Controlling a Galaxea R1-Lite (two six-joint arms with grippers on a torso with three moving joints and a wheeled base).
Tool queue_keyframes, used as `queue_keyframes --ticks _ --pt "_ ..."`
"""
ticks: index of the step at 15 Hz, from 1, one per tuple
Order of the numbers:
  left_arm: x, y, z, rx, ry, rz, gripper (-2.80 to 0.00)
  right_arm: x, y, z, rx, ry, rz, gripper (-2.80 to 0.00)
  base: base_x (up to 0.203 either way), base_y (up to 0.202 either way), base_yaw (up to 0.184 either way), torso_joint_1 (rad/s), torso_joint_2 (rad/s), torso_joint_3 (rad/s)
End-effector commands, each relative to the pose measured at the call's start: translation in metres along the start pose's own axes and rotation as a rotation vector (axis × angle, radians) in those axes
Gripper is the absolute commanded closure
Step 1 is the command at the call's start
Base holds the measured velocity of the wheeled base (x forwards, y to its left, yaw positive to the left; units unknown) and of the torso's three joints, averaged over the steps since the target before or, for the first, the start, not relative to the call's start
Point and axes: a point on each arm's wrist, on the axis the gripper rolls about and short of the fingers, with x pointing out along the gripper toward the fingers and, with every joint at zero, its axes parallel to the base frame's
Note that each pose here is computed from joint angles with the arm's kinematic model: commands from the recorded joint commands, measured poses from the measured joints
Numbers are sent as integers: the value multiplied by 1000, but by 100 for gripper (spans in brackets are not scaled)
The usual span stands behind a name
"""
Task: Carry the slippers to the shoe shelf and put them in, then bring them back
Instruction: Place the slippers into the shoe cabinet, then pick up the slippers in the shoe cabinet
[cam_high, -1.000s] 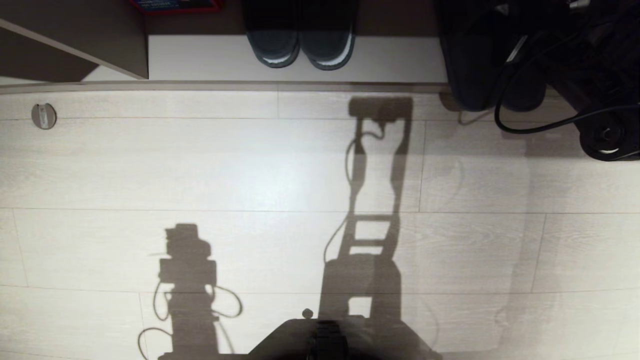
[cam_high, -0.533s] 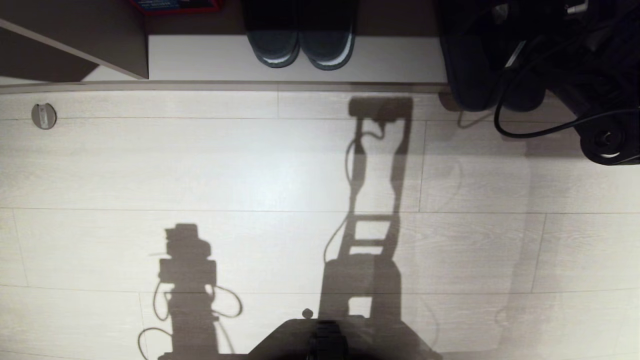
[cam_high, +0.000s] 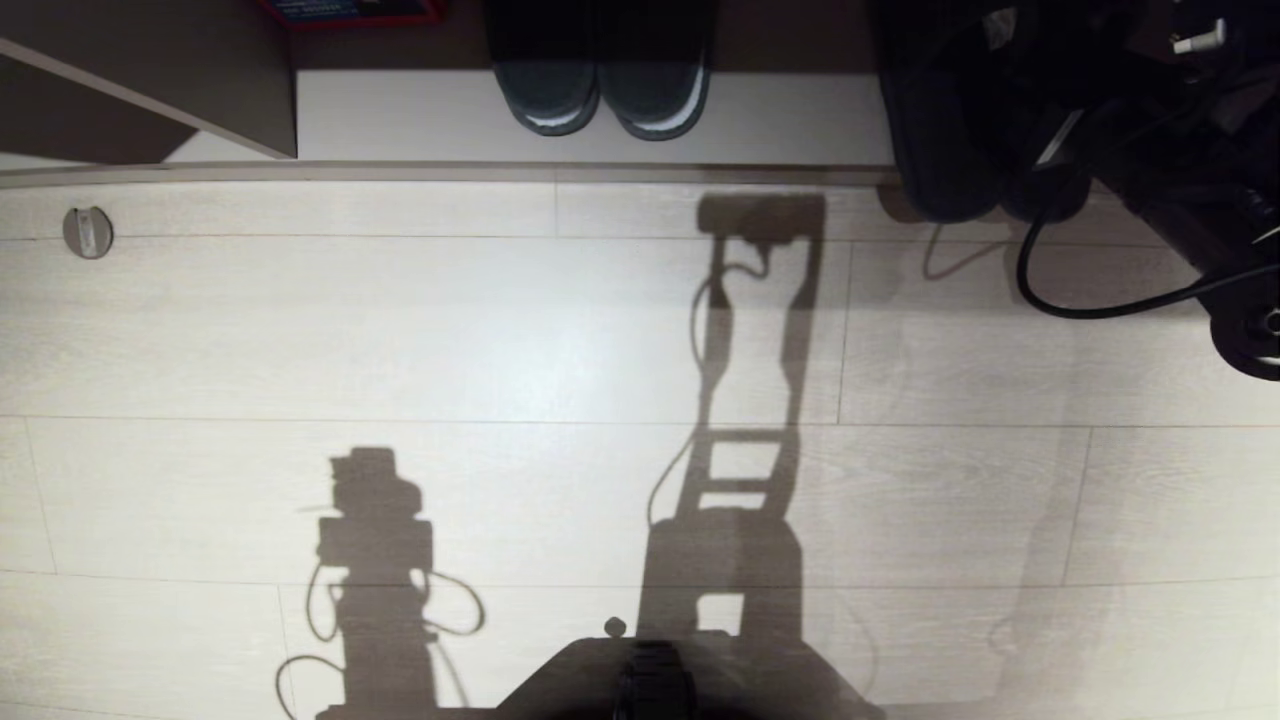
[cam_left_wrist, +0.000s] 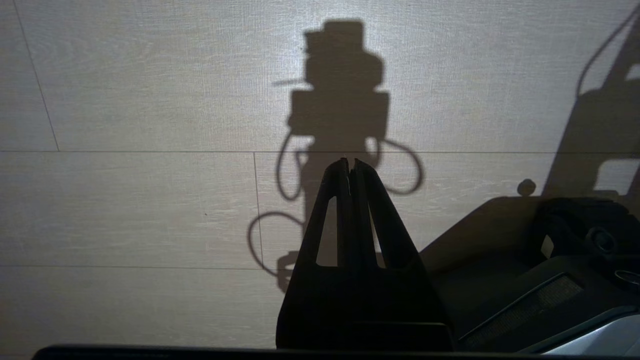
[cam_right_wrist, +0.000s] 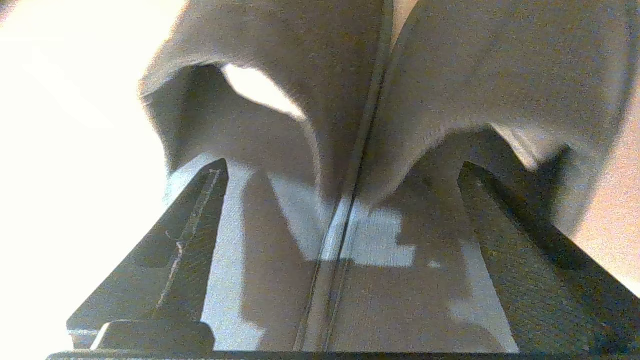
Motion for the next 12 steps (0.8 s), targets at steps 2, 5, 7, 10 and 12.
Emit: queue_keyframes --ticks 2,5,7,10,12 --pt "0 0 0 0 -1 0 0 -25 4 21 -5 -9 1 -280 0 0 0 0 0 0" --pt "0 0 0 0 -1 0 0 -60 10 32 1 22 10 -280 0 0 0 0 0 0" --pt "0 0 0 0 -1 0 0 -91 17 42 8 42 23 -280 0 0 0 0 0 0" --pt "0 0 0 -1 -1 1 0 -139 27 60 22 41 34 0 0 0 0 0 0 0" --pt "0 0 0 -2 -1 0 0 -169 32 76 39 18 33 0 0 0 0 0 0 0"
